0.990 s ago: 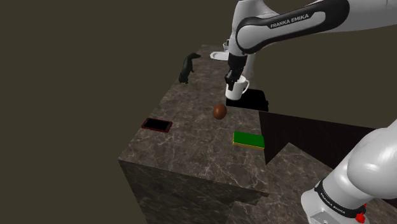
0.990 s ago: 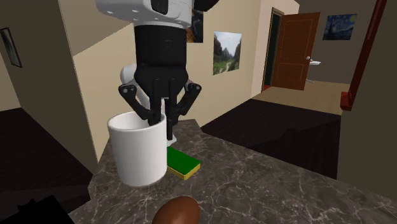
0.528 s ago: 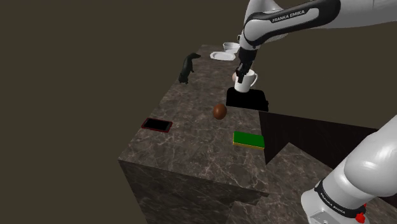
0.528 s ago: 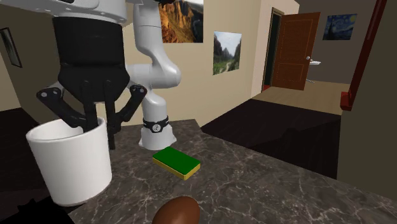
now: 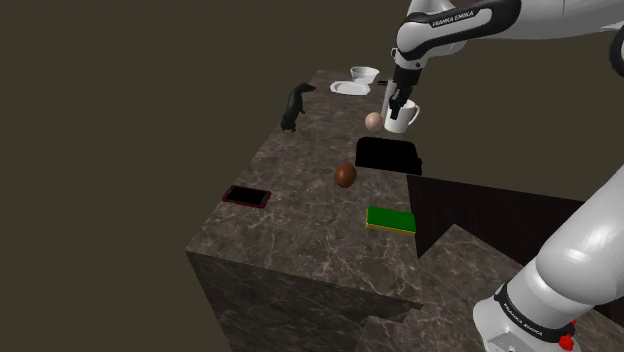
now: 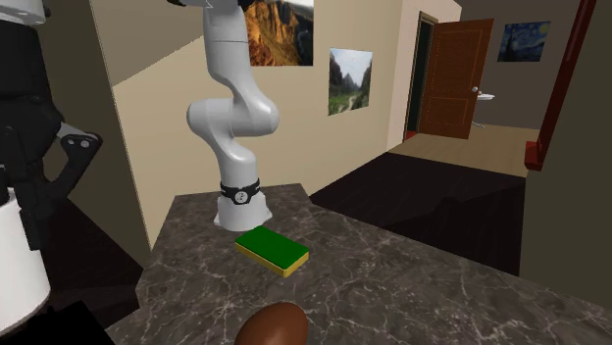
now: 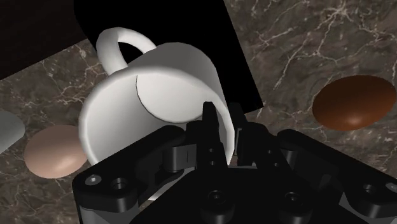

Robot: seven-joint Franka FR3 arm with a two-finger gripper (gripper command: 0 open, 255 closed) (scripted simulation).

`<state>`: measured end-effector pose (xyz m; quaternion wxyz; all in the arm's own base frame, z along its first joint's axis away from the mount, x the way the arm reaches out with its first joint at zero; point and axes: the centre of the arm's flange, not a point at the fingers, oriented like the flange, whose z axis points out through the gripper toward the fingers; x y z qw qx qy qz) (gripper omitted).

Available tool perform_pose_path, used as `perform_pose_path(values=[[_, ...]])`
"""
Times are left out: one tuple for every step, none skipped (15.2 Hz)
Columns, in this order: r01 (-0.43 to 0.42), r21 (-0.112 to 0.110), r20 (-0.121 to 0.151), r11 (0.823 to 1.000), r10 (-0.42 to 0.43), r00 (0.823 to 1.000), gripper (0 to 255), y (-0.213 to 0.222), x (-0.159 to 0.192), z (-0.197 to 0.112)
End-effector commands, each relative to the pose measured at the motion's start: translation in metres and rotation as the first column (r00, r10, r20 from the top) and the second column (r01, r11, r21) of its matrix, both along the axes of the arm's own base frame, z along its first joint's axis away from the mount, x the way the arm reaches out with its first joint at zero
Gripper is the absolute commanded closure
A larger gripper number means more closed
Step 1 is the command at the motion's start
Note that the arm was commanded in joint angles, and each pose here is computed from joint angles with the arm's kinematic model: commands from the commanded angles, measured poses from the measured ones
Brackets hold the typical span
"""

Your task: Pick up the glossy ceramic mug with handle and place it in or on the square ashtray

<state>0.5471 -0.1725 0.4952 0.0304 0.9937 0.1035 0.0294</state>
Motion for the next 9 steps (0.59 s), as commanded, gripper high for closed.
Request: perform_pose_path(values=[[-0.002, -0.001, 0.000, 1.000, 0.002, 1.000, 255, -0.025, 0.003, 0.001], [-0.002, -0.001, 0.000, 1.000, 0.002, 1.000, 255, -0.025, 0.003, -0.005], [-0.002, -0.001, 0.000, 1.000, 0.002, 1.000, 255, -0.025, 0.003, -0.010], [-0.002, -0.001, 0.000, 1.000, 0.002, 1.000, 255, -0.025, 0.003, -0.015], [-0.002, -0.001, 0.000, 1.000, 0.002, 1.000, 255, -0.025, 0.003, -0.020], [-0.002, -0.001, 0.000, 1.000, 0.002, 1.000, 255, -0.025, 0.003, -0.026], [-0.002, -0.001, 0.000, 1.000, 0.002, 1.000, 255, -0.025, 0.003, -0.031], [-0.002, -0.001, 0.000, 1.000, 0.002, 1.000, 255, -0.025, 0.003, -0.036], [-0.002, -0.001, 0.000, 1.000, 0.002, 1.000, 255, -0.025, 0.003, -0.042]])
